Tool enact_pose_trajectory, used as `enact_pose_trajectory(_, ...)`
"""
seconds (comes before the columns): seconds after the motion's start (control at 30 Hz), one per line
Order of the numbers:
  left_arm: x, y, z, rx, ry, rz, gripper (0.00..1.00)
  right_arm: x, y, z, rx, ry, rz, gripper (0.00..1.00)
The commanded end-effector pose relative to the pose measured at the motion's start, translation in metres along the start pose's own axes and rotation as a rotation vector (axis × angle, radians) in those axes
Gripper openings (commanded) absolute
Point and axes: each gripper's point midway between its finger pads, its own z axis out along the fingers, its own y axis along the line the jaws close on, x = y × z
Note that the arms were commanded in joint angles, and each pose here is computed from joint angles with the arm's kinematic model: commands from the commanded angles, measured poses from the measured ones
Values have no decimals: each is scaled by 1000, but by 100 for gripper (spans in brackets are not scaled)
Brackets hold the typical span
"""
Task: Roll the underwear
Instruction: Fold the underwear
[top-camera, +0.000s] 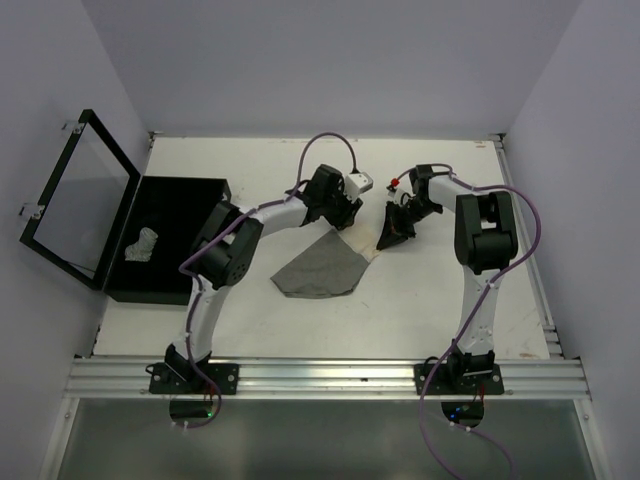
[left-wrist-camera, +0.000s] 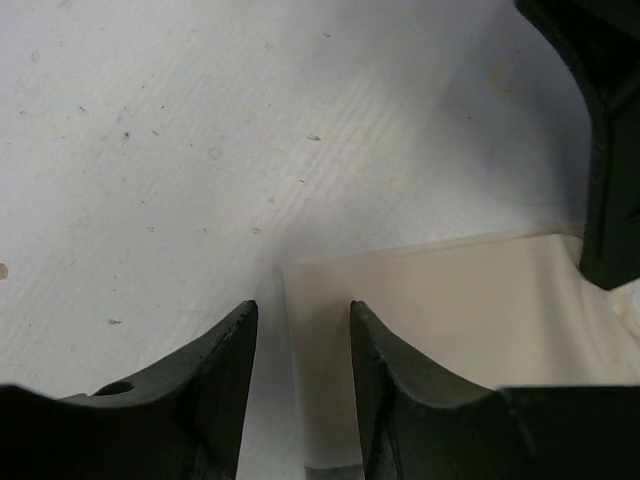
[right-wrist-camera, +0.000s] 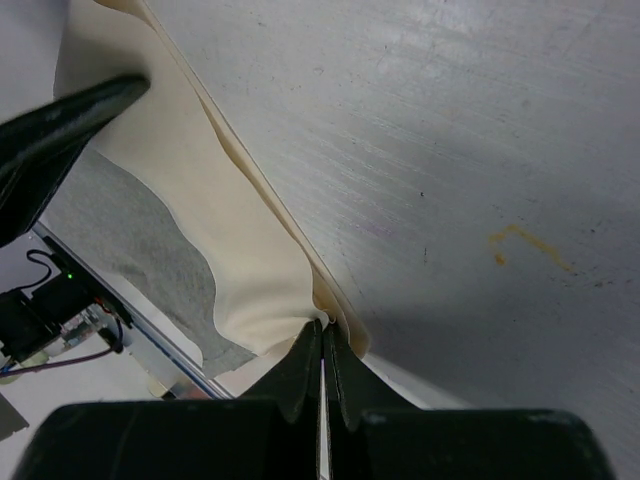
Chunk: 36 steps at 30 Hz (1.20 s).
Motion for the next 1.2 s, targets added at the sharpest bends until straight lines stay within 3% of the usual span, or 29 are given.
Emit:
enact_pose_trajectory(0.0, -16, 28, 5, -148, -14, -11, 44, 9, -43, 20, 157, 47, -31, 0)
enact_pose_trajectory(0.3, 0, 55, 8, -215, 49, -45, 35, 11, -44, 19, 167, 53, -37, 0)
enact_pose_trajectory(0.4, -13, 47, 0, -151, -7, -42, 46, 11, -44, 19, 162, 54, -36, 0)
enact_pose_trajectory(0.43, -16, 40, -1, -112, -31, -29, 55, 12, -44, 19, 163, 57, -33, 0)
enact_pose_trajectory(0.53, -45, 15, -26, -8, -144, 12, 65, 7, -37, 18, 137, 45, -38, 0)
enact_pose_trajectory(0.6, -73, 3, -51, 14, -222, 55, 65, 1, -30, 14, 121, 29, -39, 0)
enact_pose_trajectory(0.7, -84, -12, -77, 21, -246, 114, 62, -3, -27, 10, 118, 21, -43, 0)
enact_pose_trajectory(0.83, -47, -25, -81, 10, -132, 131, 60, -5, -27, 9, 130, 26, -43, 0)
enact_pose_trajectory(1.17, 27, 3, -48, -90, 52, 32, 53, 1, -43, 6, 212, 39, -24, 0)
